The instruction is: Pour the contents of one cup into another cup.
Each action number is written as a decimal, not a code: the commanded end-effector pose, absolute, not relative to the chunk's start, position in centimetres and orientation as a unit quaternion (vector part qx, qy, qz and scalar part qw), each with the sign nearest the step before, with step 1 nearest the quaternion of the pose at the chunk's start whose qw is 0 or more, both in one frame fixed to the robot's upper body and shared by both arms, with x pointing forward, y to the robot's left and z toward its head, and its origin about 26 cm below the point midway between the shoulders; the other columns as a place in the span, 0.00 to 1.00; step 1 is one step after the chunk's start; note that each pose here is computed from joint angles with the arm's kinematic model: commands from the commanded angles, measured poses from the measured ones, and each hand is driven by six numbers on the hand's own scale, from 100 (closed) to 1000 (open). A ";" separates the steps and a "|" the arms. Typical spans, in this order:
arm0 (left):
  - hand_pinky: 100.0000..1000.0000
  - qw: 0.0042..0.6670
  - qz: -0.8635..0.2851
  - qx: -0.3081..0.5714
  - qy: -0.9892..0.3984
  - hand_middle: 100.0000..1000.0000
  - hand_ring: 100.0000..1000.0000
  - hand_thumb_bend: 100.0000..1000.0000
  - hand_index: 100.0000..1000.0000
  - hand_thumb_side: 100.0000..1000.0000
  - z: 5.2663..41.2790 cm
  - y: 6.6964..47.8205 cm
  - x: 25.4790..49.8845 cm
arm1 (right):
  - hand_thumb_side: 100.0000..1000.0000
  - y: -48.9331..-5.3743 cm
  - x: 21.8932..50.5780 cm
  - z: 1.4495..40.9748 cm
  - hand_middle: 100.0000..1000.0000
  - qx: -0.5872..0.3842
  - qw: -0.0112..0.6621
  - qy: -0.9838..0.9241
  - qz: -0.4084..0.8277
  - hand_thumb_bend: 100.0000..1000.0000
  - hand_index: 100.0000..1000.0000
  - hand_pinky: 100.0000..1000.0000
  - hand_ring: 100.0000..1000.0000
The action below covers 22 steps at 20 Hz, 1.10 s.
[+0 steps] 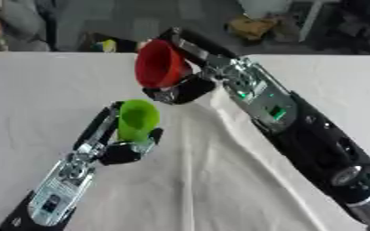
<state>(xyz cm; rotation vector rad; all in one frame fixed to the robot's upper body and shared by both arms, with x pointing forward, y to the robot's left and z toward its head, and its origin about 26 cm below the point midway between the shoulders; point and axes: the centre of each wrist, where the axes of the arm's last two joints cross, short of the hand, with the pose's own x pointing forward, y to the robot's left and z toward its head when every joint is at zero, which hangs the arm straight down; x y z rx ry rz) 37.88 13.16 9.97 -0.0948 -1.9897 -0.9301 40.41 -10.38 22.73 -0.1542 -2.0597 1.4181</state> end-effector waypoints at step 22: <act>0.00 0.452 -0.359 -0.072 -0.814 0.22 0.28 0.00 0.61 0.19 10.7 12.5 37.7 | 0.00 -10.9 40.4 24.0 0.21 -0.182 0.178 -0.771 0.583 0.00 0.38 0.40 0.30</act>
